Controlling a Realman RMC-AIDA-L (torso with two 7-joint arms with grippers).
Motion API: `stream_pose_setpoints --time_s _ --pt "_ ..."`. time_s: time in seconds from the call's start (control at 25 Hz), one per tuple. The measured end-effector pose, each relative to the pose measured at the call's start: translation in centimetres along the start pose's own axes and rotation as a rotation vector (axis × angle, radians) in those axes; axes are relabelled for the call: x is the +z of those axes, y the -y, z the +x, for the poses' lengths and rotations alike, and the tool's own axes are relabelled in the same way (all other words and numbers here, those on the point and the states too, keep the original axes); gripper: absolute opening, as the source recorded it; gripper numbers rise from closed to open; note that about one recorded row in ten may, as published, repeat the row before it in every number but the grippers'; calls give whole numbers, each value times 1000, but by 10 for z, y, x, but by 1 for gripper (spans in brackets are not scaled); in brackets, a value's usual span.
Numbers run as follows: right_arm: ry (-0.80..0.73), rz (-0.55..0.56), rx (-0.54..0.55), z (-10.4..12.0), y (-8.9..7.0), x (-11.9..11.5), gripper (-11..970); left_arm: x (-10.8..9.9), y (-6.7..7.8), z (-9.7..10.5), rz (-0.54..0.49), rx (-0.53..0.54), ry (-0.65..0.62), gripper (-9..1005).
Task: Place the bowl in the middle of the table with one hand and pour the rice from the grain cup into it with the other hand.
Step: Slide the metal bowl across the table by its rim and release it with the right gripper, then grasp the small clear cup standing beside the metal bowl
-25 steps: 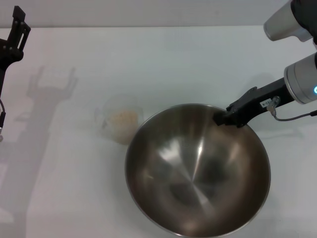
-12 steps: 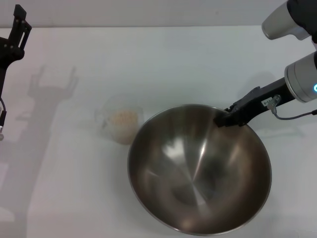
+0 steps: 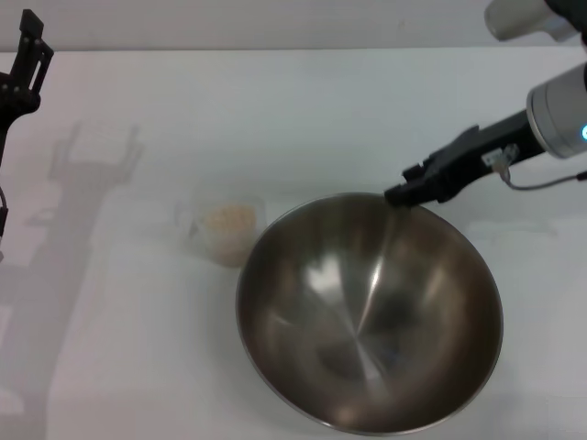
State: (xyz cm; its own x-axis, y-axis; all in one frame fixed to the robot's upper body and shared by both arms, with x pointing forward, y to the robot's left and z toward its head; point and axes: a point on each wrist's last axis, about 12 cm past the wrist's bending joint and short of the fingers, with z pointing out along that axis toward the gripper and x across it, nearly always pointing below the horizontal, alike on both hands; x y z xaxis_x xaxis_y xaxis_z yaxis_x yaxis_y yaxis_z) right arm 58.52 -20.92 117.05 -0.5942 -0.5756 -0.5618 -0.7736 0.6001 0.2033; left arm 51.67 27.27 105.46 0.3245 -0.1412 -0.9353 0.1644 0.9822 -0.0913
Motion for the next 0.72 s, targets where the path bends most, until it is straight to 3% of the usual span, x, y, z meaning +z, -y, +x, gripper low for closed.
stream_pose_setpoints --time_s 0.16,0.32,0.6,0.64,0.72 --pt "69 37 -48 -15 -1 -11 410 -2 -1 -1 -3 2 4 802" --pt "158 120 -110 -22 2 -20 409 -5 -4 -2 -12 7 10 801" --pt "385 405 -111 -16 26 -39 409 -7 -6 -2 -24 8 10 800" --pt "451 493 -110 -12 32 -43 410 -7 -6 -2 -24 8 10 800" --pt "483 538 -110 -9 35 -44 410 -8 -6 -2 -25 8 12 800"
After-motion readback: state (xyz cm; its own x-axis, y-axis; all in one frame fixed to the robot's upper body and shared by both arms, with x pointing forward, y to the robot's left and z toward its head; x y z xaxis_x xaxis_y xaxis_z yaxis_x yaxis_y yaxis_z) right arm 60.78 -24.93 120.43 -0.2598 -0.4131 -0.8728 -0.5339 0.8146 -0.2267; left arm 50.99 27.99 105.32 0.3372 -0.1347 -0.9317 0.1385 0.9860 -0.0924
